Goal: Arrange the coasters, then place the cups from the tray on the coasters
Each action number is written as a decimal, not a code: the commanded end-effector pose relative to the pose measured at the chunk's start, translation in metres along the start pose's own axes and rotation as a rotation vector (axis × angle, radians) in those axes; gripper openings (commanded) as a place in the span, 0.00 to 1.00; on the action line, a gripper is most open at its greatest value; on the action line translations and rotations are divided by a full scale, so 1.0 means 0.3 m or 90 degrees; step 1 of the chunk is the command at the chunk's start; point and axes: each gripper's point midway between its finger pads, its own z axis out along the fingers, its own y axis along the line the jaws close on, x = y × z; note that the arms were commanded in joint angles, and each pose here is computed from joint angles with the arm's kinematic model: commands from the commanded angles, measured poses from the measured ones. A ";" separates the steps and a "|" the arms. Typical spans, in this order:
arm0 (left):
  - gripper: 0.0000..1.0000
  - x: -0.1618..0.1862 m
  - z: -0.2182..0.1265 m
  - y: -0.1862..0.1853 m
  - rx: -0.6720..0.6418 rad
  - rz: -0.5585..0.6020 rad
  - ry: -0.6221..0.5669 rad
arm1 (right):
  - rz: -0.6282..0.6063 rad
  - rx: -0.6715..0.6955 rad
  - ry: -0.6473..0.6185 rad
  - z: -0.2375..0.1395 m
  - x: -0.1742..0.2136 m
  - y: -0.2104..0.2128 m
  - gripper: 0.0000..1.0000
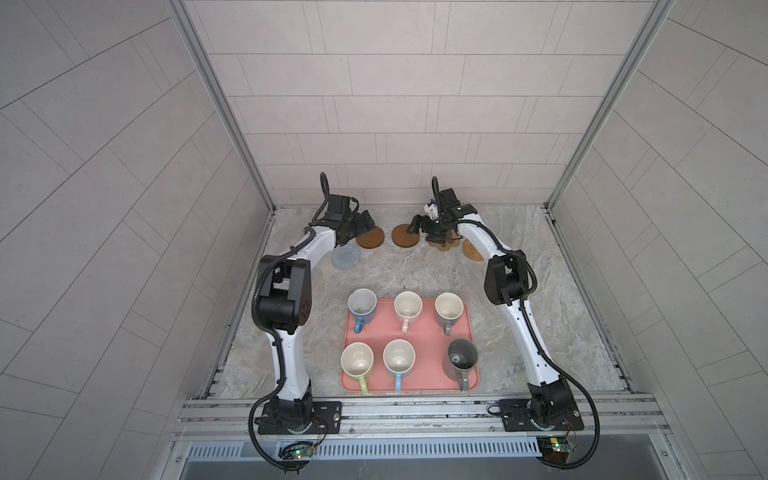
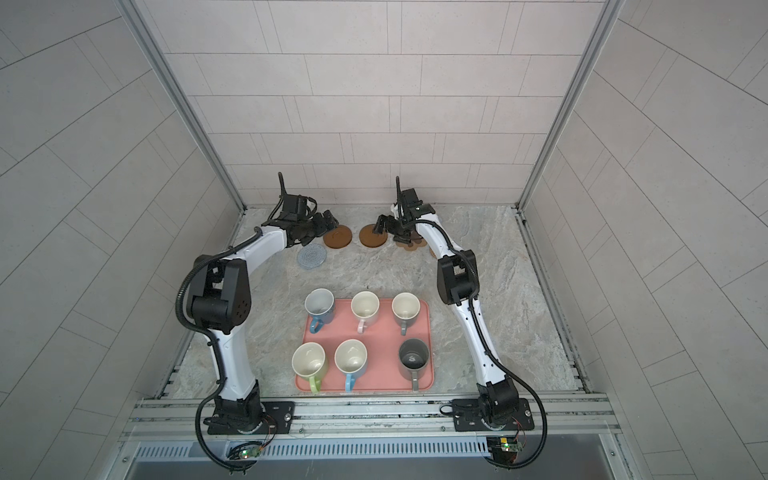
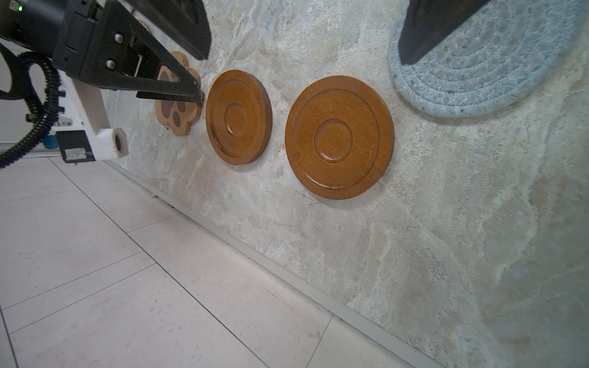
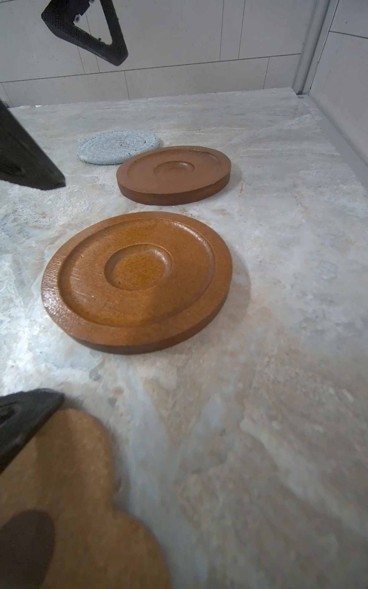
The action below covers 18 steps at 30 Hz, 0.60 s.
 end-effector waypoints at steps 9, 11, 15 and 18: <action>1.00 -0.032 -0.034 -0.020 0.007 0.001 -0.015 | 0.009 -0.034 -0.024 -0.051 -0.042 0.064 0.99; 1.00 -0.031 -0.034 -0.021 0.007 0.001 -0.014 | 0.002 -0.063 -0.036 -0.074 -0.065 0.109 1.00; 1.00 -0.032 -0.032 -0.022 0.009 0.001 -0.014 | -0.016 -0.110 -0.057 -0.137 -0.103 0.198 1.00; 1.00 -0.029 -0.029 -0.023 0.011 0.001 -0.011 | -0.039 -0.142 -0.074 -0.200 -0.128 0.267 0.99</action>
